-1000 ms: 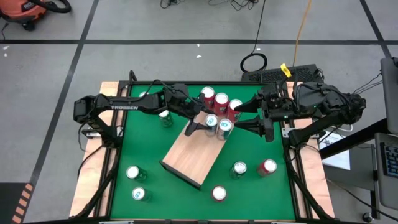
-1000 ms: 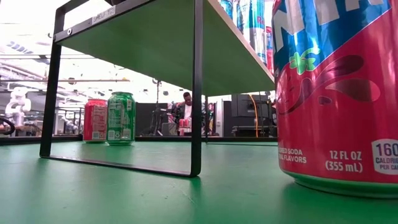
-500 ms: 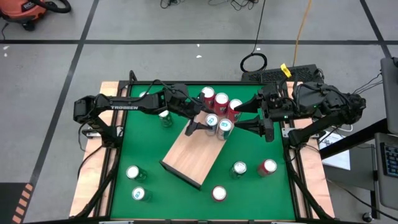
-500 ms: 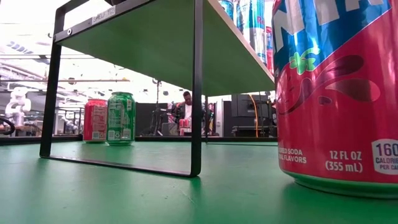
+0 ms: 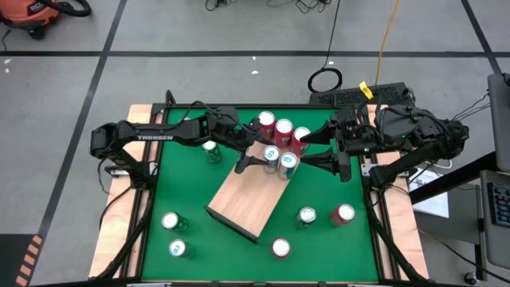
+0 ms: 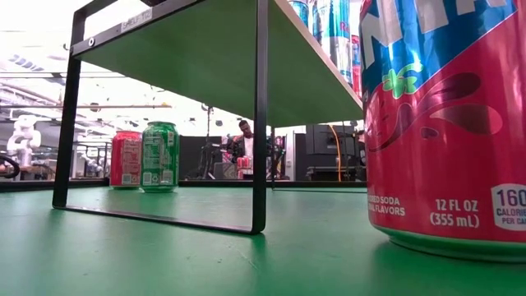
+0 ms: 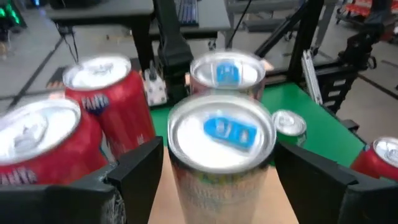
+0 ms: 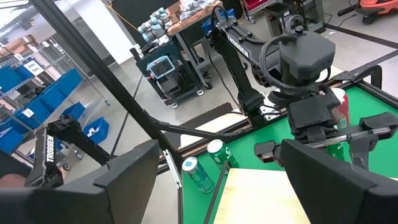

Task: Sort soda cans
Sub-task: Put the blue soda can on the shelf and align it with the other blue soda can

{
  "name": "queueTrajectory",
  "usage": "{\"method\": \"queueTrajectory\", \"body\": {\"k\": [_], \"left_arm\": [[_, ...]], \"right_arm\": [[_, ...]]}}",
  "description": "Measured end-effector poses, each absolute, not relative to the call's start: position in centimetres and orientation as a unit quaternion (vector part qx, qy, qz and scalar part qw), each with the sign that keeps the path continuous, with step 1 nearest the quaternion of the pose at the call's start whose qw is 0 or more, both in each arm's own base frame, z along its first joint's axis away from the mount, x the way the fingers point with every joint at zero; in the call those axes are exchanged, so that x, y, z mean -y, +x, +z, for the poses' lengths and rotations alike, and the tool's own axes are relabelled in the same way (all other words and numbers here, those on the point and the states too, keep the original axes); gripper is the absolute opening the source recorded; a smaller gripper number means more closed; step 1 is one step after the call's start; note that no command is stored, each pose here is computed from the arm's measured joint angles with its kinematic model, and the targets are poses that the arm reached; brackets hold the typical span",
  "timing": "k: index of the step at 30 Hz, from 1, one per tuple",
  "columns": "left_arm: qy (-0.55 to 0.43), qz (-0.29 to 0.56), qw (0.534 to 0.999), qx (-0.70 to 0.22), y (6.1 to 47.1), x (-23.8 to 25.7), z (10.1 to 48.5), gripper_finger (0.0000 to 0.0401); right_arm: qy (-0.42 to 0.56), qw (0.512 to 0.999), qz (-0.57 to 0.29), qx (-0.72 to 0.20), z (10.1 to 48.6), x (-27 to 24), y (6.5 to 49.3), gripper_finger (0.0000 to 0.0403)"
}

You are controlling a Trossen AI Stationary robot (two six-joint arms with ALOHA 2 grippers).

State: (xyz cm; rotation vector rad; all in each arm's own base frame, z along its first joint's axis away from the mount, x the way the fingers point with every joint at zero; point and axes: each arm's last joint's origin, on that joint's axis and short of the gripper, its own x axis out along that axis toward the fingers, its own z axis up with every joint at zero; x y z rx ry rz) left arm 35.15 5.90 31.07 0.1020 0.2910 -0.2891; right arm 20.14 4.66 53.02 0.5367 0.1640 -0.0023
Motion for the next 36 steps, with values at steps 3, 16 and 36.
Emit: {"method": "queueTrajectory", "body": {"k": [3, 16, 36], "left_arm": [[0.05, -0.14, 0.977, -0.153, 34.7, -5.5, 31.4, 0.0295], [-0.006, -0.072, 0.976, -0.206, 29.1, -2.2, 35.4, 0.0295], [-0.051, -0.051, 0.956, -0.284, 31.6, 0.5, 31.9, 0.0295]], "right_arm": [[0.264, 0.961, -0.001, -0.081, 53.0, -4.7, 20.1, 0.0327], [0.251, 0.964, -0.017, -0.084, 52.7, -4.7, 20.8, 0.0327], [0.279, 0.957, -0.015, -0.077, 52.3, -5.3, 22.8, 0.0327]]}}
